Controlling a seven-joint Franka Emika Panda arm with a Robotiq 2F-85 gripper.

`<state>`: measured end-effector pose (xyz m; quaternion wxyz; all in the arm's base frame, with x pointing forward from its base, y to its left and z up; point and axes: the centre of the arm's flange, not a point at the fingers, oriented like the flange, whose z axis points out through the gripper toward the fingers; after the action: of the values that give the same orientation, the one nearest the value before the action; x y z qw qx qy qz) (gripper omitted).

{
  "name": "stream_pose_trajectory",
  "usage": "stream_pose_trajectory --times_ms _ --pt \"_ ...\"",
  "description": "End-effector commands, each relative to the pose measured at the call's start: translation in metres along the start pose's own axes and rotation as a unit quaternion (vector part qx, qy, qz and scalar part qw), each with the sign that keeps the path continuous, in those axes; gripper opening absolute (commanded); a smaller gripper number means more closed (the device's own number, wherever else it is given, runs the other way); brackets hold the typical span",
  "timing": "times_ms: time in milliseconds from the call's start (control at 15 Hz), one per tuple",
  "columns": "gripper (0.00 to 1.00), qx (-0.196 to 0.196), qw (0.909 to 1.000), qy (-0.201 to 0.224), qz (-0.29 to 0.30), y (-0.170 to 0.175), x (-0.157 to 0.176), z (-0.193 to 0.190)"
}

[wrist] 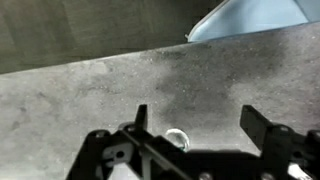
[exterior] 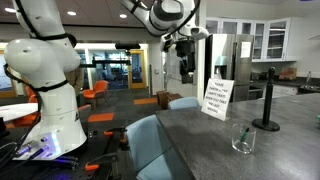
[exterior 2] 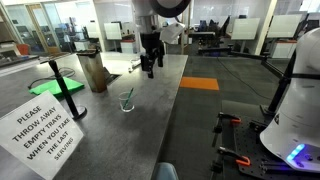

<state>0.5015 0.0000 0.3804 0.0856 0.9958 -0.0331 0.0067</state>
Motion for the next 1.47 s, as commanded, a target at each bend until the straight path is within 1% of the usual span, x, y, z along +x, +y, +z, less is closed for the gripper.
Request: stream_pose_trajectory --times_ms 0,200,400,533,800,1133,1200,1267,1333,1400 --pt "1.0 0.006 0.9988 0.011 -0.048 0.013 0.061 0.029" --pt "1.0 0.015 0.9963 0.01 -0.083 0.016 0.108 0.063" --pt "1.0 0.02 0.9938 -0.002 -0.11 0.007 0.144 0.093" --pt "1.0 0.019 0.9935 -0.005 -0.113 -0.002 0.165 0.115" --pt "1.0 0.018 0.9924 -0.021 -0.12 -0.02 0.194 0.155" --pt "1.0 0.018 0.9906 -0.046 -0.128 -0.039 0.215 0.189" --pt "0.98 0.018 0.9906 -0.048 -0.127 -0.041 0.219 0.192" --pt "0.88 0.017 0.9907 -0.05 -0.126 -0.042 0.222 0.194" --pt "0.81 0.016 0.9907 -0.052 -0.125 -0.043 0.224 0.196" --pt "0.68 0.014 0.9906 -0.054 -0.125 -0.043 0.226 0.197"
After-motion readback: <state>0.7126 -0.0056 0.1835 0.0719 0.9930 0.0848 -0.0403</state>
